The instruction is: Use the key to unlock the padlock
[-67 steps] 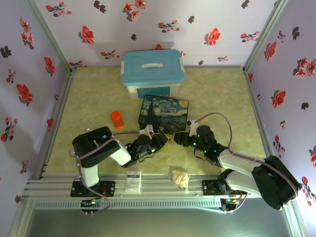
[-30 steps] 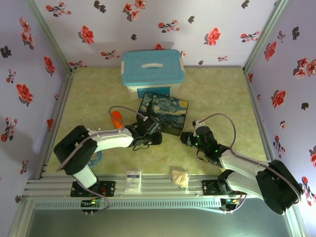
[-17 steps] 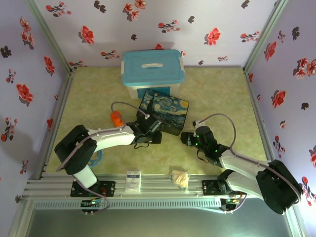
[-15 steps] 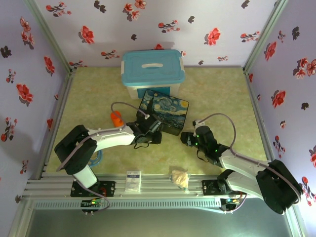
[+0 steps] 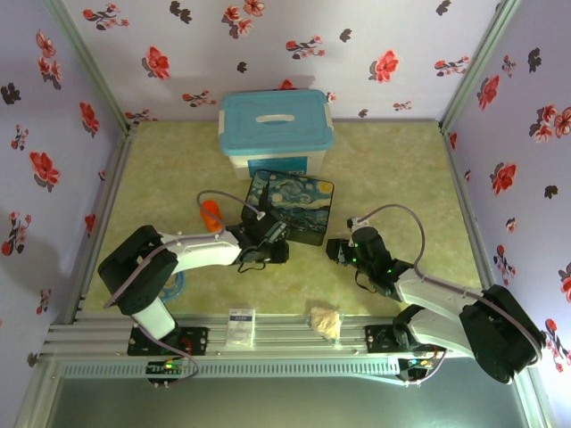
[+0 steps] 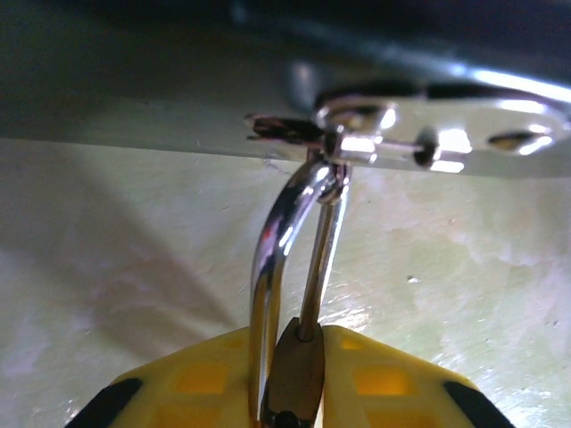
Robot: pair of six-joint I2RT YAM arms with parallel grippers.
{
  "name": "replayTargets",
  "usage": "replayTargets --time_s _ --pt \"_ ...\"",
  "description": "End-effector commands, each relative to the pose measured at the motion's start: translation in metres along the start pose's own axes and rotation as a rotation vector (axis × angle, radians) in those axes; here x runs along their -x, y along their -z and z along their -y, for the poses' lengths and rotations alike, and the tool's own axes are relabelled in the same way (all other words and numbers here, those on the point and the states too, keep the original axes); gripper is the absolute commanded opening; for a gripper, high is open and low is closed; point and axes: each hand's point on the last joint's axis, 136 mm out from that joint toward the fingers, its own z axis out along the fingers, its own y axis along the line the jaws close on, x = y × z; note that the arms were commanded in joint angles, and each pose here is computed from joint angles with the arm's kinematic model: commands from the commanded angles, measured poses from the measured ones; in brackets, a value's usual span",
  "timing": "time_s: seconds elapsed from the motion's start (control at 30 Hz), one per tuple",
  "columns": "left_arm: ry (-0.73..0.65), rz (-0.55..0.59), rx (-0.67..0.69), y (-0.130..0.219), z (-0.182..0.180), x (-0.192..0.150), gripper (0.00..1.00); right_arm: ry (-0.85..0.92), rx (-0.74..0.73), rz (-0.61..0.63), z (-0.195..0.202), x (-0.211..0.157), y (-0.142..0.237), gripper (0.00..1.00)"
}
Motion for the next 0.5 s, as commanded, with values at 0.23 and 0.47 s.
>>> replayTargets --time_s 0.23,0.47 --pt "-0.087 -0.023 0.199 0.004 -0.026 -0.019 0.27 0.012 0.01 0.011 -0.004 0.004 -0.005 0.41" --pt "-0.109 -0.014 0.228 0.007 -0.029 -0.021 0.2 0.008 0.006 -0.003 -0.003 0.0 -0.01 0.4"
